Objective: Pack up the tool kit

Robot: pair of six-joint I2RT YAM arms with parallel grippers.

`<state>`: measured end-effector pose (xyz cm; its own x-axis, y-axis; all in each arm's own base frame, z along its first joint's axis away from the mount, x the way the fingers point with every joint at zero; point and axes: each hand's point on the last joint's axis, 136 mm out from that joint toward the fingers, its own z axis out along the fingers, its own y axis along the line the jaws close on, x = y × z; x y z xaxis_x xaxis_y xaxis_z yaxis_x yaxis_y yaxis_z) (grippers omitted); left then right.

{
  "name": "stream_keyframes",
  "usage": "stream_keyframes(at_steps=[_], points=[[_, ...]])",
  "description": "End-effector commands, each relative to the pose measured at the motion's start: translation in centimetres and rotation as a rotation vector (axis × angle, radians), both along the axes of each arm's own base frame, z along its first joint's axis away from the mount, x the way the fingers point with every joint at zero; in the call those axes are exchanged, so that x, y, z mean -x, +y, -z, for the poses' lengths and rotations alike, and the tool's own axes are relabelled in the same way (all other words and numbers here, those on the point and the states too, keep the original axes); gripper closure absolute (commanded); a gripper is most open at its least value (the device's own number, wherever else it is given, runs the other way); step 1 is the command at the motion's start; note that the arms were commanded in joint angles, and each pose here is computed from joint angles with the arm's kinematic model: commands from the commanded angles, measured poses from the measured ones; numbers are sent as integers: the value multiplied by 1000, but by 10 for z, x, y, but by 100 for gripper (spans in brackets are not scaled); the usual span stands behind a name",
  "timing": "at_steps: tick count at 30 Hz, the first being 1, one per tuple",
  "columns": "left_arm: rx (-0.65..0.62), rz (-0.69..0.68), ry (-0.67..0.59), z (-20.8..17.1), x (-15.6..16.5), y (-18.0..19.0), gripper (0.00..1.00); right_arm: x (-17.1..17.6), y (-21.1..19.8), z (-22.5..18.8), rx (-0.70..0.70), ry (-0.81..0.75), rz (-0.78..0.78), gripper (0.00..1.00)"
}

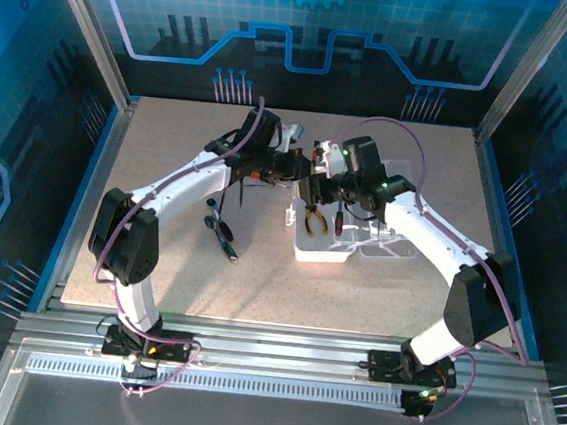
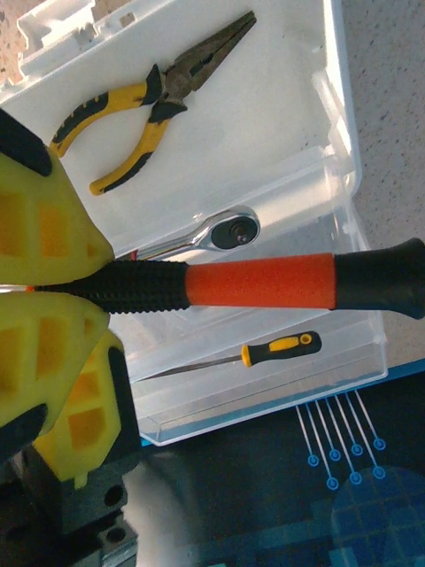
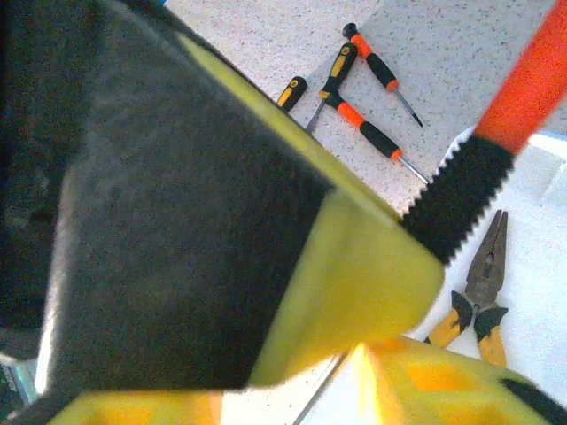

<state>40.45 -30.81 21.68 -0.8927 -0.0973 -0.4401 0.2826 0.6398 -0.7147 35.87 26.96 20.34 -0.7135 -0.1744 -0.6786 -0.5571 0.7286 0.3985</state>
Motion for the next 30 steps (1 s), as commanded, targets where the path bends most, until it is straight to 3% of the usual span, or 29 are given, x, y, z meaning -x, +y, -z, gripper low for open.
stream_keyframes(at_steps=[1,9,14,17,22,23,27,30], points=[[50,36,-28,-26,9,-9,100,-7,10,-8,-27,-24,-1,65],[44,43,-37,-28,18,-6,100,-7,9,-6,-22,-19,9,99],[21,42,-50,-29,26,1,98,0,3,-10,-11,-29,13,100],[-20,37,-67,-28,26,9,80,6,-4,-13,13,-45,12,100],[-40,22,-111,-38,20,27,10,14,-19,-17,55,-59,5,100],[-45,11,-123,-42,18,33,1,15,-23,-18,62,-60,9,100],[-69,-41,-157,-57,13,61,1,20,-43,-21,100,-69,26,100],[-169,-115,-159,-51,9,94,1,20,-74,-25,136,-75,74,100]])
